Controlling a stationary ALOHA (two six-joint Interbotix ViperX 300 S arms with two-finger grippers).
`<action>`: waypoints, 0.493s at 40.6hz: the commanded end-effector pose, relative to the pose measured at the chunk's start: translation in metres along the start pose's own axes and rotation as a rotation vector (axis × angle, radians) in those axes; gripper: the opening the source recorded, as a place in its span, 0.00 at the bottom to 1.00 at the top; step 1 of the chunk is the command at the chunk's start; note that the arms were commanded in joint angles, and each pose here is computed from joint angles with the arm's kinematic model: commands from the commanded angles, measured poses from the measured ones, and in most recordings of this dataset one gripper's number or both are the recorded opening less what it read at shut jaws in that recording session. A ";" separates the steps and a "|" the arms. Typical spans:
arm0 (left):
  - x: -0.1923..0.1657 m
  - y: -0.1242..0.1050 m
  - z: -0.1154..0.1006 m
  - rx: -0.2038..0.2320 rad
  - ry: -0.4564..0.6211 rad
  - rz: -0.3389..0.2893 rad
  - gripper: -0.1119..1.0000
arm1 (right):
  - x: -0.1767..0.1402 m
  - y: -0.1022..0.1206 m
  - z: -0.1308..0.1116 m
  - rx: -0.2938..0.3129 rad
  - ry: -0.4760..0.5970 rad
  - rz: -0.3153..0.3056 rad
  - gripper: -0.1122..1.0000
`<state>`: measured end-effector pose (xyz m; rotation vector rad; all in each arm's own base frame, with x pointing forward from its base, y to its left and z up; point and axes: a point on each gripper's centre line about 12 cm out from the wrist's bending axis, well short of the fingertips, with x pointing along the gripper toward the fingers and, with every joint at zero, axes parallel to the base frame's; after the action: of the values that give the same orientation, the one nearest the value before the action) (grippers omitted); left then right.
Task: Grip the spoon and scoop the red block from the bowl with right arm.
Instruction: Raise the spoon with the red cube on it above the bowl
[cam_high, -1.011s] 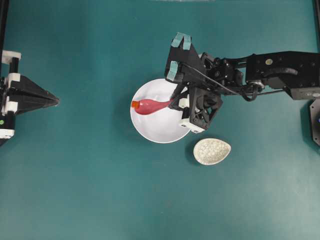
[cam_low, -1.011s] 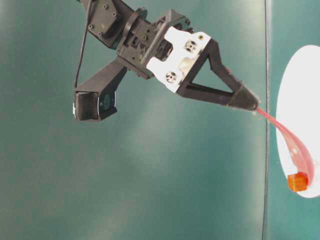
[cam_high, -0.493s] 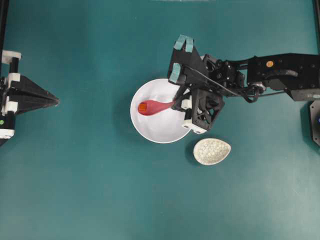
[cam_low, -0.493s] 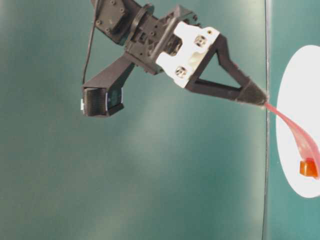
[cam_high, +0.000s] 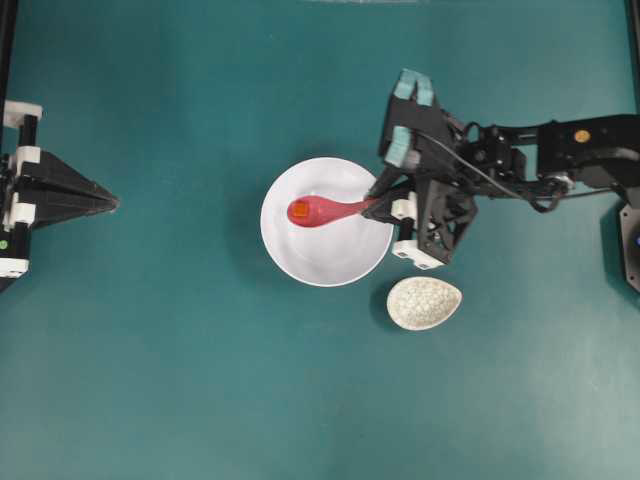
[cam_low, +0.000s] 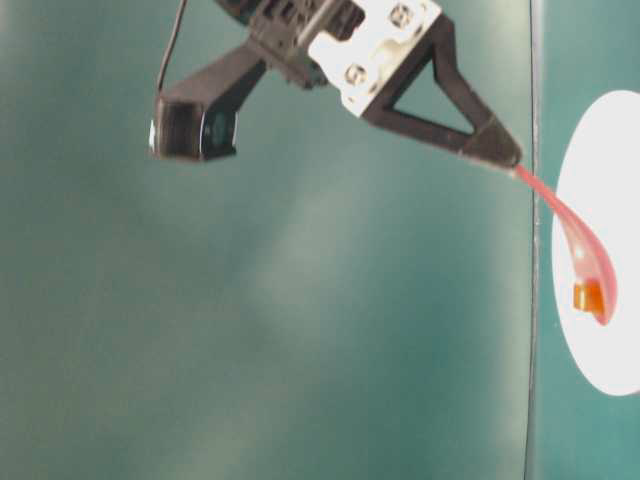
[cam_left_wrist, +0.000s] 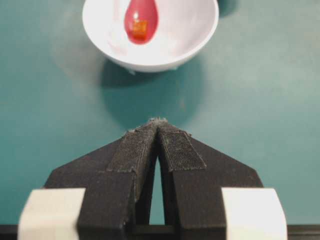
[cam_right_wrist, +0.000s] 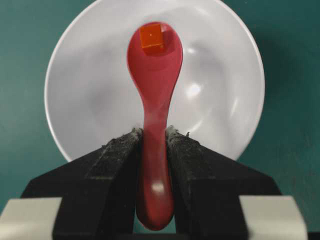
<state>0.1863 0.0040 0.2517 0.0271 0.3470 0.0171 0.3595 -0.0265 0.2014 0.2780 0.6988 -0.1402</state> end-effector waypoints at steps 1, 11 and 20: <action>-0.001 0.000 0.011 0.001 -0.023 0.001 0.10 | -0.013 0.006 0.009 -0.003 -0.078 0.021 0.32; -0.001 0.000 0.010 0.002 -0.017 0.000 0.10 | -0.022 0.006 -0.001 0.000 -0.135 0.032 0.32; -0.001 0.000 0.010 0.002 -0.014 0.000 0.10 | -0.023 0.008 -0.004 -0.002 -0.132 0.038 0.32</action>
<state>0.1857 0.0041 0.2502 0.0285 0.3608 0.0171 0.3400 -0.0188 0.2033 0.2757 0.6044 -0.1290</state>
